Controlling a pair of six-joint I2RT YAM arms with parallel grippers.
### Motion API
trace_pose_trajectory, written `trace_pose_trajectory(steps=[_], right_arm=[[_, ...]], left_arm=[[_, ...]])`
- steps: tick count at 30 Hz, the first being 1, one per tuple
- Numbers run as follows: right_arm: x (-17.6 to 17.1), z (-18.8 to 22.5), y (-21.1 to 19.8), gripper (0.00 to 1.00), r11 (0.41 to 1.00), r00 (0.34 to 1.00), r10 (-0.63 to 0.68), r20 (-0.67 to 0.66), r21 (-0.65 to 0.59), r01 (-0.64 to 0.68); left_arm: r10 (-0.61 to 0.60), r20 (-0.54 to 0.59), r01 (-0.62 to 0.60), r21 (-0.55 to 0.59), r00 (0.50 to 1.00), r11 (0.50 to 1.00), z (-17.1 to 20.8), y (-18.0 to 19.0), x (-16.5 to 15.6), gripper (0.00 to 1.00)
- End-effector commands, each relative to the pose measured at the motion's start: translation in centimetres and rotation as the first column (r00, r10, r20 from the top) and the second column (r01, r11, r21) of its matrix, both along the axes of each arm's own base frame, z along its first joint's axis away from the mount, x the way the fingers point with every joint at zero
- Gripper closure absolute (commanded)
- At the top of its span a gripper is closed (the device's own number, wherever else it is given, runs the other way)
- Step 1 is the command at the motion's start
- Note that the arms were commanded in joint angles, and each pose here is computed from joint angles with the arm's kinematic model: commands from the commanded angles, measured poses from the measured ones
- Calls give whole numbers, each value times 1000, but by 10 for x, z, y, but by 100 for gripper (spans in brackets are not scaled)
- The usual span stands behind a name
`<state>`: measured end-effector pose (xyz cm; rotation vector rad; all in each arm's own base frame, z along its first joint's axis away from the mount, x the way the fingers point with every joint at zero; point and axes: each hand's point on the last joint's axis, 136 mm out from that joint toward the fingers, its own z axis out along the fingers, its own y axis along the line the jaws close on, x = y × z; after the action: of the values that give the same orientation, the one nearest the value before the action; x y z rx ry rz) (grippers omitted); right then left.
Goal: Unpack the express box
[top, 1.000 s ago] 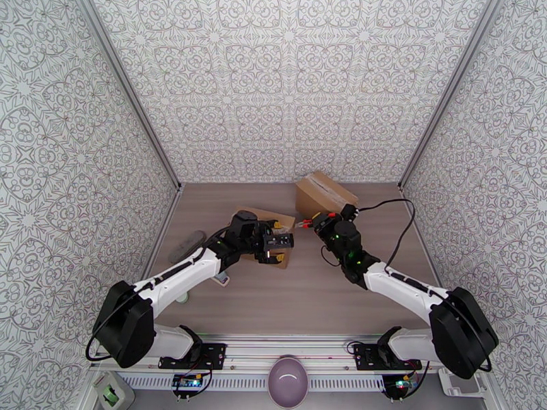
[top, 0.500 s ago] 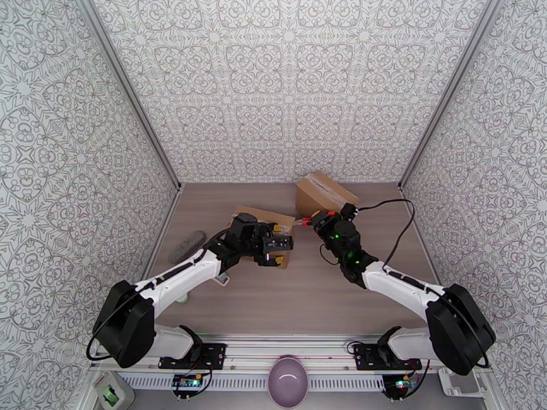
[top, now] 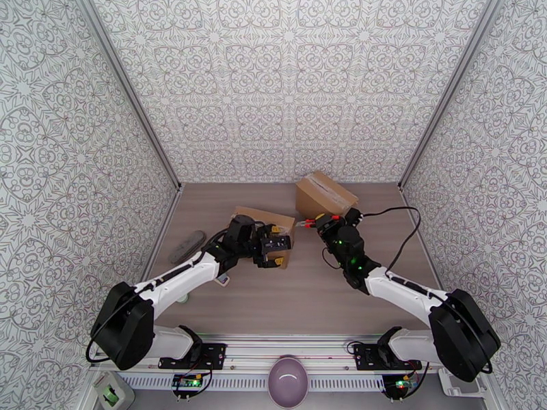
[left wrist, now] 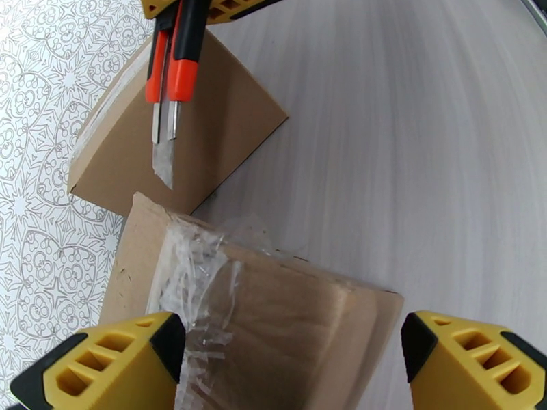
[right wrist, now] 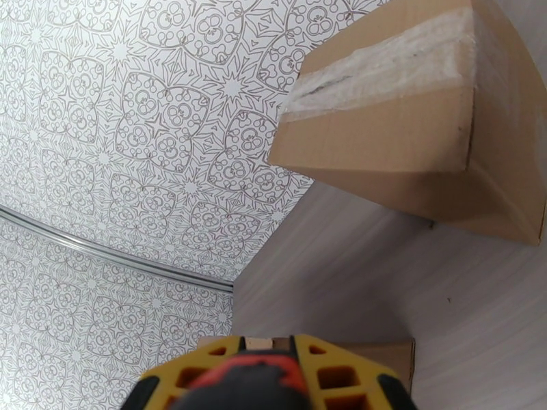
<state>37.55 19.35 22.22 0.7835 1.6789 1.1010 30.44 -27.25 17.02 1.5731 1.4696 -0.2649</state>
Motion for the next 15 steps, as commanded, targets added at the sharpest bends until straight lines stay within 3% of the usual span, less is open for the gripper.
trace_pose_trajectory(steps=[1, 15], right_arm=[[1, 11, 3, 100, 999, 999, -1, 37, 52, -1], [6, 6, 15, 100, 996, 999, 34, 27, 80, -36]], left_arm=[[3, 2, -3, -51, 1000, 999, 11, 0, -2, 11], [16, -5, -16, -49, 1000, 999, 6, 0, 0, 11]])
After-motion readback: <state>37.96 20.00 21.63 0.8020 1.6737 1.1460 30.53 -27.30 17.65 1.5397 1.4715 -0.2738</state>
